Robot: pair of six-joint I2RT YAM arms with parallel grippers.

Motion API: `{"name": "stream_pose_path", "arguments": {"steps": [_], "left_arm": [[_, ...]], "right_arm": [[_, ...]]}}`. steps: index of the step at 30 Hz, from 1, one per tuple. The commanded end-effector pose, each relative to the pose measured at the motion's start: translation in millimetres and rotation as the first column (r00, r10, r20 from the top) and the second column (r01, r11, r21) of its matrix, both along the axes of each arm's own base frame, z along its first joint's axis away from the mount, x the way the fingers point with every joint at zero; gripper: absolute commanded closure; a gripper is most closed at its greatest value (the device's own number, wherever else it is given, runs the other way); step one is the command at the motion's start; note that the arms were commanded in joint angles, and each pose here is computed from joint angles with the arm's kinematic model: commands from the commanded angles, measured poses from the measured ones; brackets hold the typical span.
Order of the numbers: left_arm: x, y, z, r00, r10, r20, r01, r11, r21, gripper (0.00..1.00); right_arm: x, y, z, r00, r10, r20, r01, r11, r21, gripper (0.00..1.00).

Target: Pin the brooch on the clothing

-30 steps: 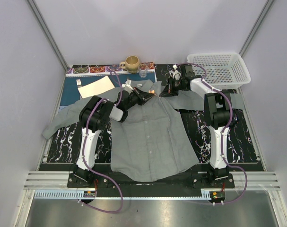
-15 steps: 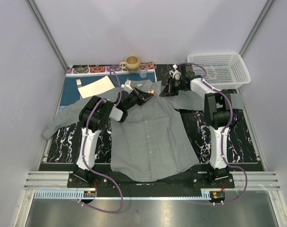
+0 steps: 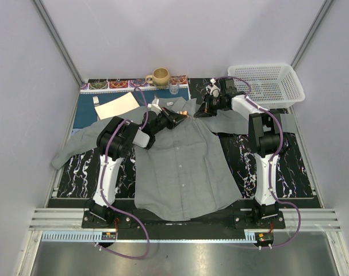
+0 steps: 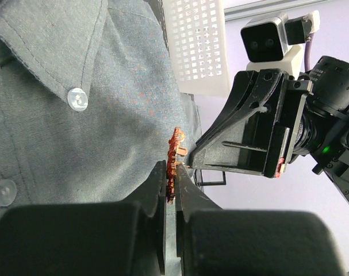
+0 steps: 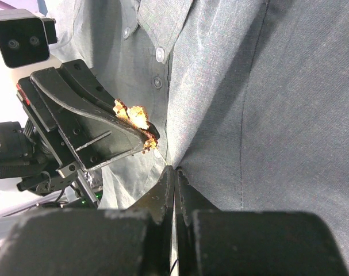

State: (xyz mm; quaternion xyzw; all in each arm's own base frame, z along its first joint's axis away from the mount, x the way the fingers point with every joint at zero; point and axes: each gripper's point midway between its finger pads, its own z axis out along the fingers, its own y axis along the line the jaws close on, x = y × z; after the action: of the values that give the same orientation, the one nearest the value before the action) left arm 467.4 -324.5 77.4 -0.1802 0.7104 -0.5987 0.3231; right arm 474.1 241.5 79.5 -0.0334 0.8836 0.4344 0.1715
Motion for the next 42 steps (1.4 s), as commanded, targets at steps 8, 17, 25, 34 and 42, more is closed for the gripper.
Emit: {"name": "stream_pose_path", "arguments": {"steps": [8,17,25,34,42], "left_arm": [[-8.7,-18.8,22.9,0.997,-0.028,0.07,0.032,0.997,-0.063,1.0],[-12.0,-29.0,20.6,0.997,-0.043,0.059,0.047,0.997,-0.063,1.0],[-12.8,-38.8,20.7,0.997,-0.055,0.061,0.06,0.996,-0.072,1.0],[-17.6,-43.0,21.1,0.995,-0.073,0.067,0.078,0.994,-0.077,1.0],[-18.6,-37.7,26.5,0.996,-0.053,0.078,0.06,0.994,-0.091,1.0]], "right_arm": [[8.2,5.6,43.1,0.995,0.009,0.098,-0.016,0.998,0.067,1.0],[7.5,7.3,45.5,0.995,0.011,0.098,-0.018,0.997,0.078,1.0],[3.9,11.7,46.1,0.995,0.016,0.094,-0.024,0.996,0.08,1.0],[7.3,15.7,46.5,0.995,0.011,0.1,-0.019,0.997,0.079,1.0],[6.7,15.4,42.5,0.995,0.012,0.1,-0.018,0.998,0.063,1.0]]}}
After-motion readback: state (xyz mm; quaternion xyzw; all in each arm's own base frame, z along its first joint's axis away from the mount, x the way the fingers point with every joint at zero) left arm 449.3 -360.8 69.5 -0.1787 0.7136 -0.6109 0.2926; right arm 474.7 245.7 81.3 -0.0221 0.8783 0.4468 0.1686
